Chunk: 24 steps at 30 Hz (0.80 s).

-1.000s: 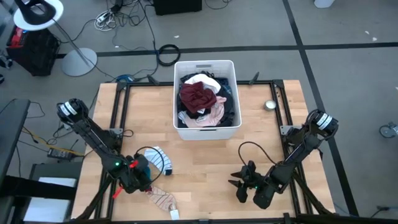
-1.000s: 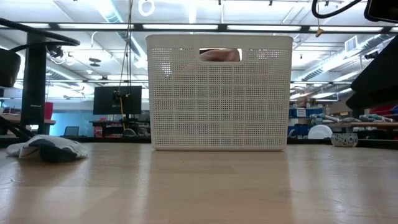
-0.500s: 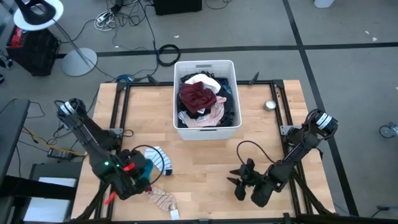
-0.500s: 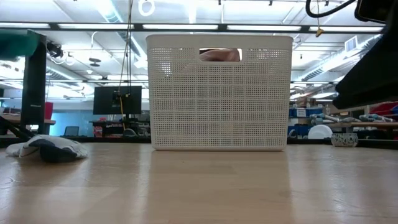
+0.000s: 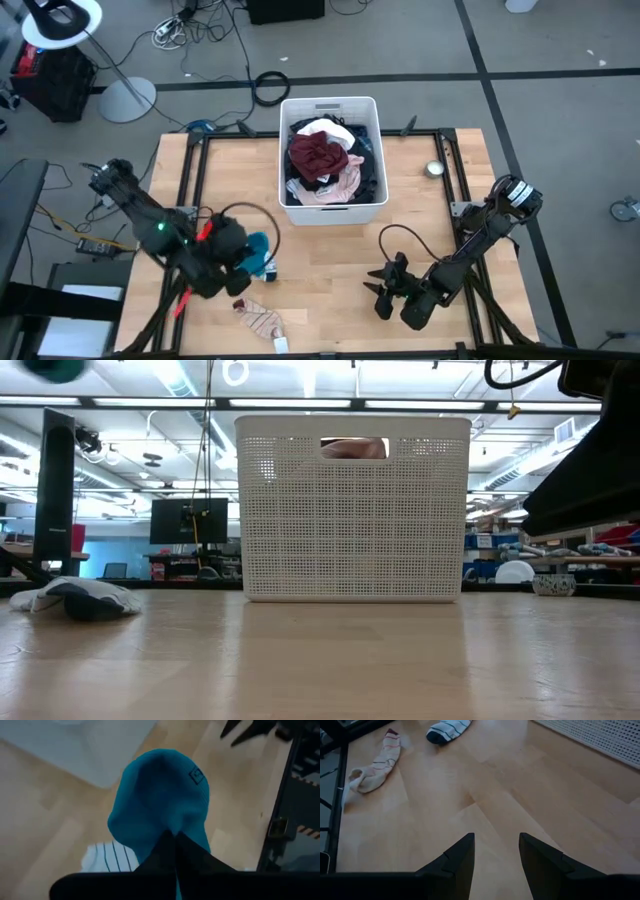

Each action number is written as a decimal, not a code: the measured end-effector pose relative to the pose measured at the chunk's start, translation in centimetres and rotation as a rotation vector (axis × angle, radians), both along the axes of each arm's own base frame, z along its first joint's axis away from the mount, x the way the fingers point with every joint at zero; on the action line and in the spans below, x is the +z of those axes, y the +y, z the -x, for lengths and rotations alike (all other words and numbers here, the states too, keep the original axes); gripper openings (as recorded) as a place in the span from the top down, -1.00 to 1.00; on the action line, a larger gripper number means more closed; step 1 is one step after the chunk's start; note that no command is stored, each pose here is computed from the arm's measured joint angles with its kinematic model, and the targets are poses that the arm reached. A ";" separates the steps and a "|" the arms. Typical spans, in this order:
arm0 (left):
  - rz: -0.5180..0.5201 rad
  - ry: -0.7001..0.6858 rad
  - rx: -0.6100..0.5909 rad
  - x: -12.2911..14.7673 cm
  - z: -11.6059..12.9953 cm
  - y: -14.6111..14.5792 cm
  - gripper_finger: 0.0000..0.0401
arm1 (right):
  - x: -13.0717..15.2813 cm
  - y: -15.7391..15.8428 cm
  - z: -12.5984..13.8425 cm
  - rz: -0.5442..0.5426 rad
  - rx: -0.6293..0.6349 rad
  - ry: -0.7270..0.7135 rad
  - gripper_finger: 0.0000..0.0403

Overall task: Sort clothes
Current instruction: Put the sky blue sock into the laundry bin

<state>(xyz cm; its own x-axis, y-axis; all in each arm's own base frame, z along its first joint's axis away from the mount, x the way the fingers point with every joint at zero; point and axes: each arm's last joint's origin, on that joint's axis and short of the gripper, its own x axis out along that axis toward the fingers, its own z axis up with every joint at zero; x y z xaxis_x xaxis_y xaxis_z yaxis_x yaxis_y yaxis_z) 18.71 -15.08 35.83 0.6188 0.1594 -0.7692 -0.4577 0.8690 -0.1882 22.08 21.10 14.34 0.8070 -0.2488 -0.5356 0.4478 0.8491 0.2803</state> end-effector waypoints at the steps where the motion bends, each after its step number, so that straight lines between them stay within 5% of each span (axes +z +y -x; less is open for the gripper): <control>1: -0.011 -0.009 -0.007 0.5 -0.3 0.4 1.00 | 0.0 0.0 0.0 0.003 0.002 0.001 0.23; 13: -0.149 -0.162 -0.048 4.0 -5.0 5.7 1.00 | 0.1 -0.1 0.0 0.063 0.001 -0.013 0.23; 24: -0.200 -0.352 -0.032 5.9 -9.5 14.9 1.00 | 0.1 -0.1 0.0 0.101 0.017 -0.008 0.23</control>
<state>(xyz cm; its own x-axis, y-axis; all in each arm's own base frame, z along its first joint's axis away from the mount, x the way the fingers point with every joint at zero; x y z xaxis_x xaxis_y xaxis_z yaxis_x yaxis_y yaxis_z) 28.26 -0.13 41.72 0.8459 0.2609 -0.4651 -0.3676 0.9171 -0.1542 22.10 20.98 14.43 0.8155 -0.2878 -0.5020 0.4314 0.8806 0.1959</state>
